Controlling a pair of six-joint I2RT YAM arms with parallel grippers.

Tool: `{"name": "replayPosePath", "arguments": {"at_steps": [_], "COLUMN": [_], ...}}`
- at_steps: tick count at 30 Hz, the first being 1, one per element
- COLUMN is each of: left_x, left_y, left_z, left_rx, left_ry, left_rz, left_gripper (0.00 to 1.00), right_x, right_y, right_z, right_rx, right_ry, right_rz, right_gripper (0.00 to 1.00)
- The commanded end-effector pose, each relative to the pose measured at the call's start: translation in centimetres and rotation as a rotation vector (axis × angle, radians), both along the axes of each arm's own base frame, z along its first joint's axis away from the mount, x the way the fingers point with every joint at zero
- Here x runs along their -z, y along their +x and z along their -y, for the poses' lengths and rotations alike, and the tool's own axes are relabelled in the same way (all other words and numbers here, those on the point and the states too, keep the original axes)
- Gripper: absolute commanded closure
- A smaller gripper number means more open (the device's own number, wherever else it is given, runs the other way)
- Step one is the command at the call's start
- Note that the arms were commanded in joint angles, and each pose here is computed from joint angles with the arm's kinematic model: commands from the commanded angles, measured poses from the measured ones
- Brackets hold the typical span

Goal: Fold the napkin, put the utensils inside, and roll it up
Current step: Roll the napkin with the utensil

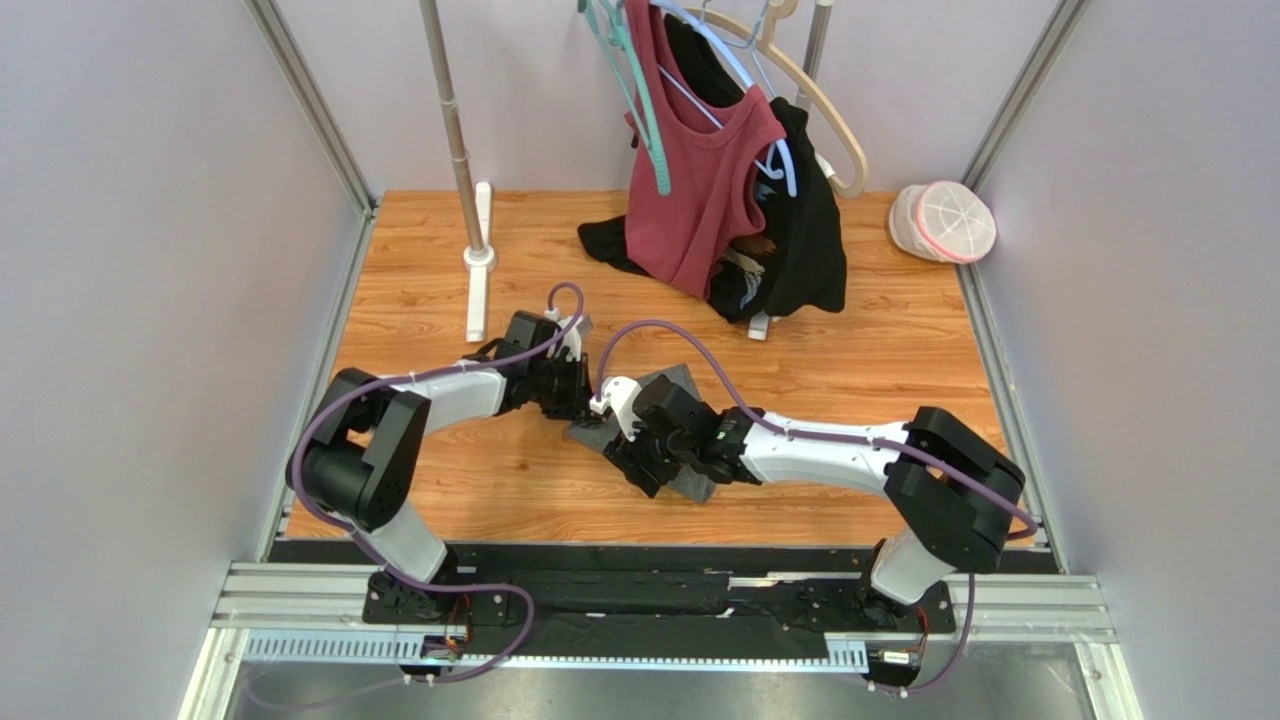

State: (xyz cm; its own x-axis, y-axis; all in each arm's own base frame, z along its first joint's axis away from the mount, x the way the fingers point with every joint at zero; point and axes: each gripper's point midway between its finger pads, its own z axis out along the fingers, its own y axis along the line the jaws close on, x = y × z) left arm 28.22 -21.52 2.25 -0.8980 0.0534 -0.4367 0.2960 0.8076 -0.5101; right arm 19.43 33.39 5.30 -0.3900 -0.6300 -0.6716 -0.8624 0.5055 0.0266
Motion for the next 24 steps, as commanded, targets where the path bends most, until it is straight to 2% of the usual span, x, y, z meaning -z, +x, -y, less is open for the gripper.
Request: {"name": "replayPosePath", "arguments": {"at_steps": [1,5,8,9,15,18,20,24], "left_x": [0.4,0.1,-1.0,-1.2,-3.7,-5.1,-6.5,-7.5], "left_y": [0.1,0.2,0.7,0.6,1.4,1.9,2.3,2.0], "left_z": [-0.7,-0.4,0.0,0.1,0.0,-1.0,-1.9,-3.5], "left_rx": [0.002,0.004,-0.002,-0.003,-0.025,-0.073,-0.115,-0.175], "left_ry": [0.044,0.026,-0.008,-0.014,-0.036,-0.003,0.017,0.045], "left_rz": [-0.008,-0.001,0.033,0.038,0.121,0.18,0.24,0.306], "left_gripper": [1.0,0.98,0.89,0.82,0.51,0.43,0.4,0.35], "right_x": [0.2,1.9,3.0,3.3,4.6,5.1,5.2,4.9], "right_y": [0.6,0.9,0.9,0.8,0.7,0.5,0.1,-0.2], "right_z": [-0.6,0.3,0.8,0.9,1.4,1.4,1.2,1.1], "right_rx": [-0.014,0.015,0.034,0.038,0.06,0.045,0.049,0.038], "right_ry": [0.001,-0.05,-0.077,-0.082,-0.086,-0.073,-0.05,-0.007], "right_rz": [0.047,0.043,0.033,0.027,-0.03,-0.078,-0.129,-0.2], "right_gripper": [0.38,0.38,0.39,0.39,0.42,0.48,0.57,0.64]}}
